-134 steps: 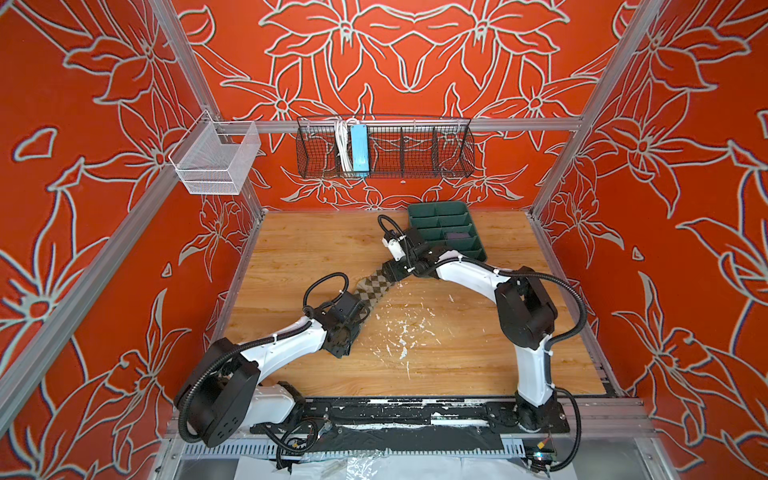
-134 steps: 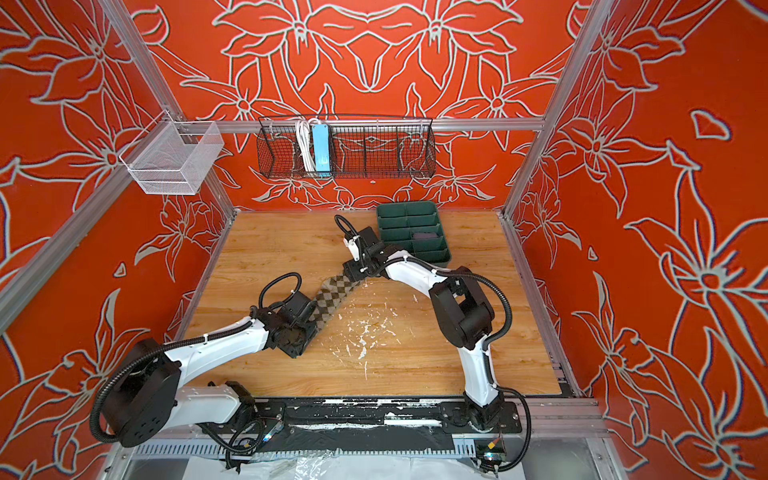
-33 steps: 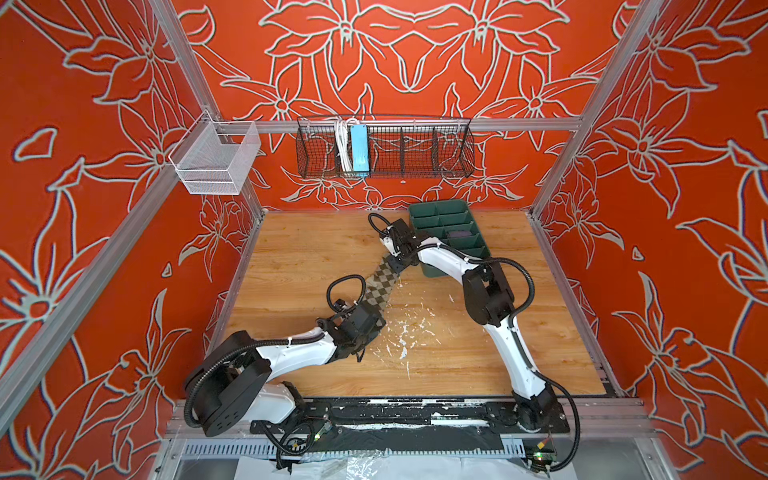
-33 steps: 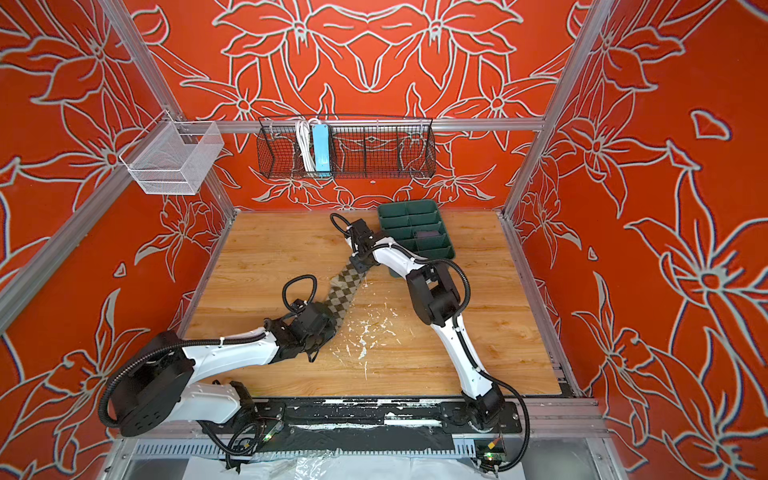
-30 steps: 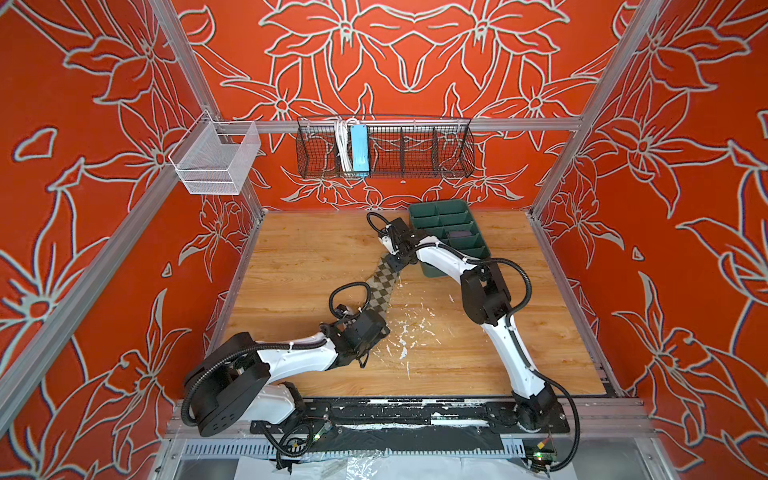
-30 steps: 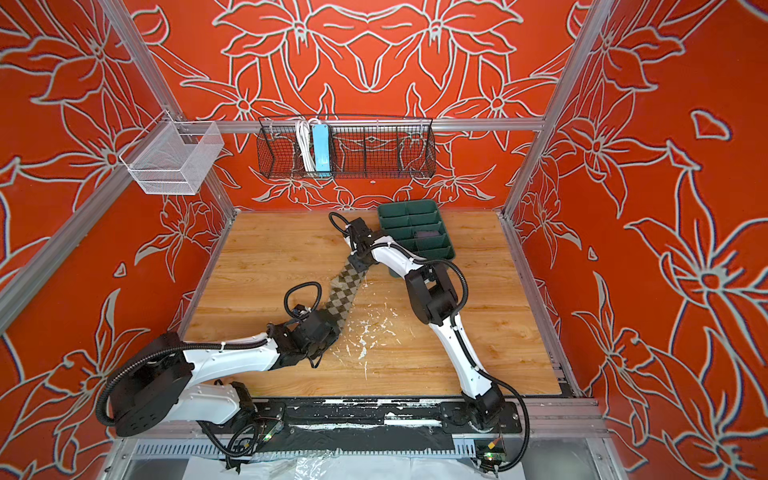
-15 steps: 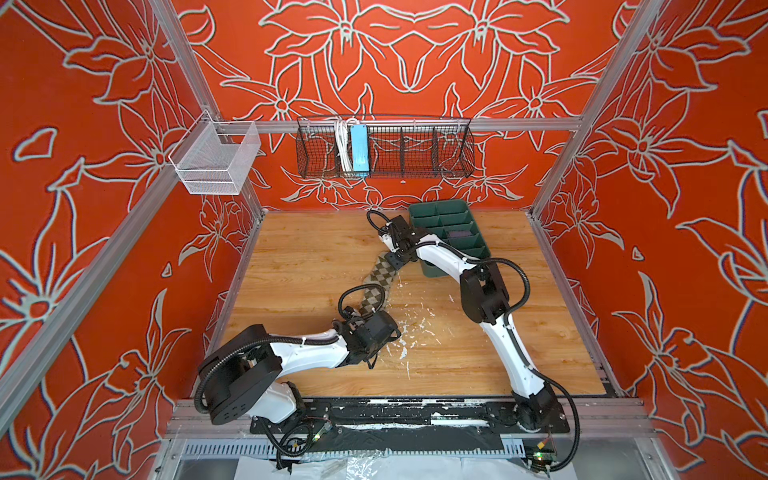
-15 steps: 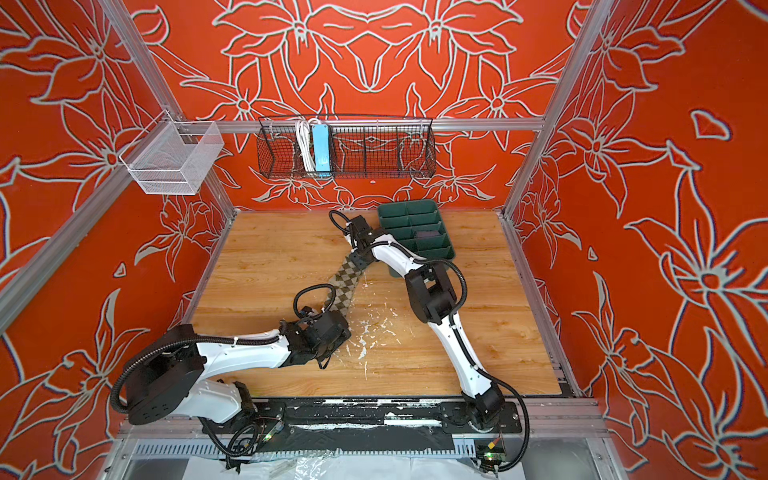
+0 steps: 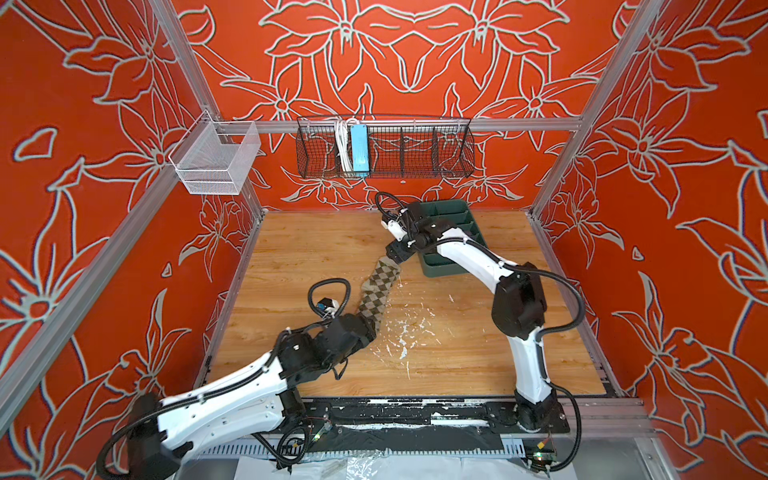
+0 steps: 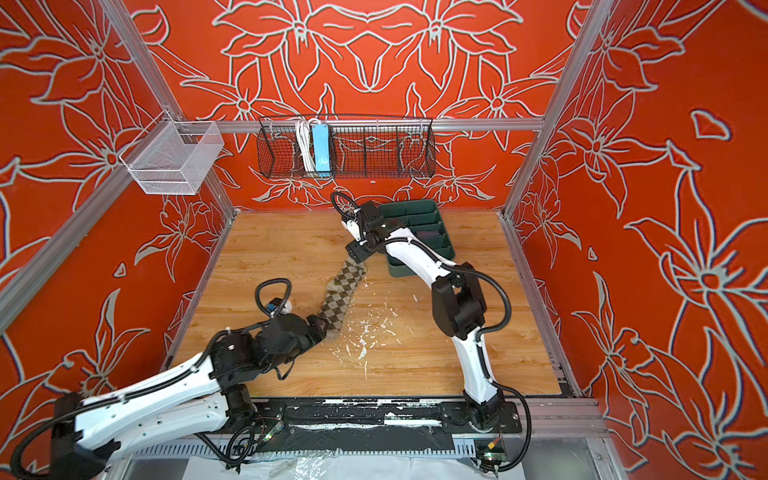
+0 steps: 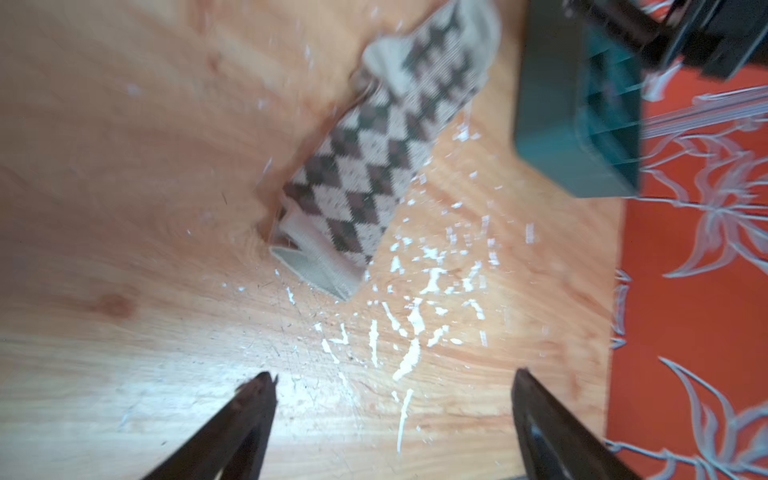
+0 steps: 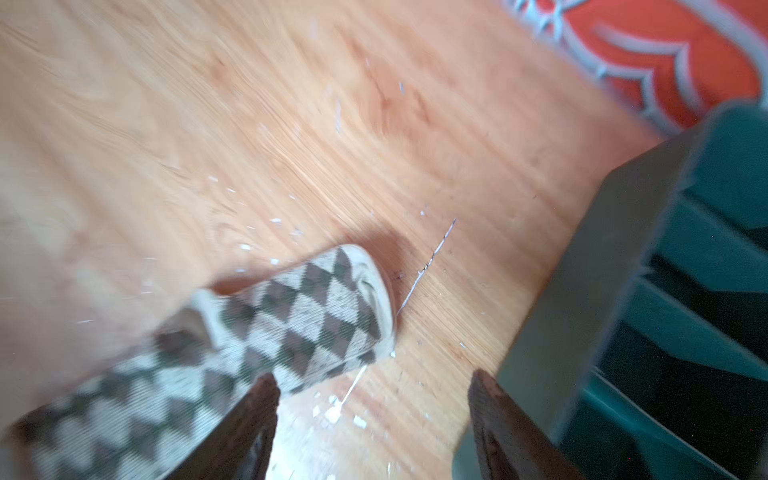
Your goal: Roll the socks
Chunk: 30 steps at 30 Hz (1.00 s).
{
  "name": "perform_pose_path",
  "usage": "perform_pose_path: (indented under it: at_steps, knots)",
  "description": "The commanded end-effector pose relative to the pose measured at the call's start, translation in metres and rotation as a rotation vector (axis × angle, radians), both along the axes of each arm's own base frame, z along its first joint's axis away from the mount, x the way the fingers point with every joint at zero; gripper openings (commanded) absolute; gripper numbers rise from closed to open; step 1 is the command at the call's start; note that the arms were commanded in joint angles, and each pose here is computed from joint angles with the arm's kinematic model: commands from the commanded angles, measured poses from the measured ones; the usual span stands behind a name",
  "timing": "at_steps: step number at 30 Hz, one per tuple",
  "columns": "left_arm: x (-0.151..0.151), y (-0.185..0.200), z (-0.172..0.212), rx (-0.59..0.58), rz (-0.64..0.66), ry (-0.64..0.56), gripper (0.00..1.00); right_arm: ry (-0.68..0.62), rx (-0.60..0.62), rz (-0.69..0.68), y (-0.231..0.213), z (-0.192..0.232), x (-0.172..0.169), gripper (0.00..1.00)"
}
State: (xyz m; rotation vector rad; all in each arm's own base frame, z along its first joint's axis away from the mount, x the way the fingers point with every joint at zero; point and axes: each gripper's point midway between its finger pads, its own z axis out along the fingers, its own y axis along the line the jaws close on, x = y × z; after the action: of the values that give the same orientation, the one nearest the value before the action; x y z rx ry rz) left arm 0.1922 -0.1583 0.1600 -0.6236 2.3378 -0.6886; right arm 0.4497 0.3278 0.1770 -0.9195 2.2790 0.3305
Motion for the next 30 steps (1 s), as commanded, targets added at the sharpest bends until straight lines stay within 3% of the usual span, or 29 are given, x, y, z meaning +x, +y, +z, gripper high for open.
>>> perform_pose_path:
  at_steps: [1,9,13,16,21,26,30]
  knots:
    - [-0.010,0.039,0.026,0.235,-0.105,-0.116,0.87,-0.028,0.080,0.130,0.020,0.023,-0.037,0.74]
    - [-0.016,0.036,0.124,0.472,-0.466,-0.472,0.90,-0.176,-0.062,0.511,0.037,-0.012,-0.171,0.72]
    - [-0.018,0.040,0.149,0.697,-0.642,-0.579,0.93,-0.299,-0.053,0.700,0.036,-0.046,-0.228,0.71]
    - [-0.024,0.042,0.157,0.813,-0.750,-0.674,0.93,-0.430,-0.033,0.923,0.045,-0.067,-0.267,0.71]
    - [-0.047,0.037,0.141,0.887,-0.962,-0.835,0.93,-0.548,-0.068,0.919,0.065,-0.092,-0.262,0.71]
    - [-0.054,0.042,0.122,0.922,-0.998,-0.877,0.92,-0.628,-0.084,0.888,0.083,-0.104,-0.252,0.70]
    - [-0.053,0.042,0.116,0.941,-1.004,-0.884,0.92,-0.629,-0.114,0.858,0.085,-0.113,-0.244,0.64]
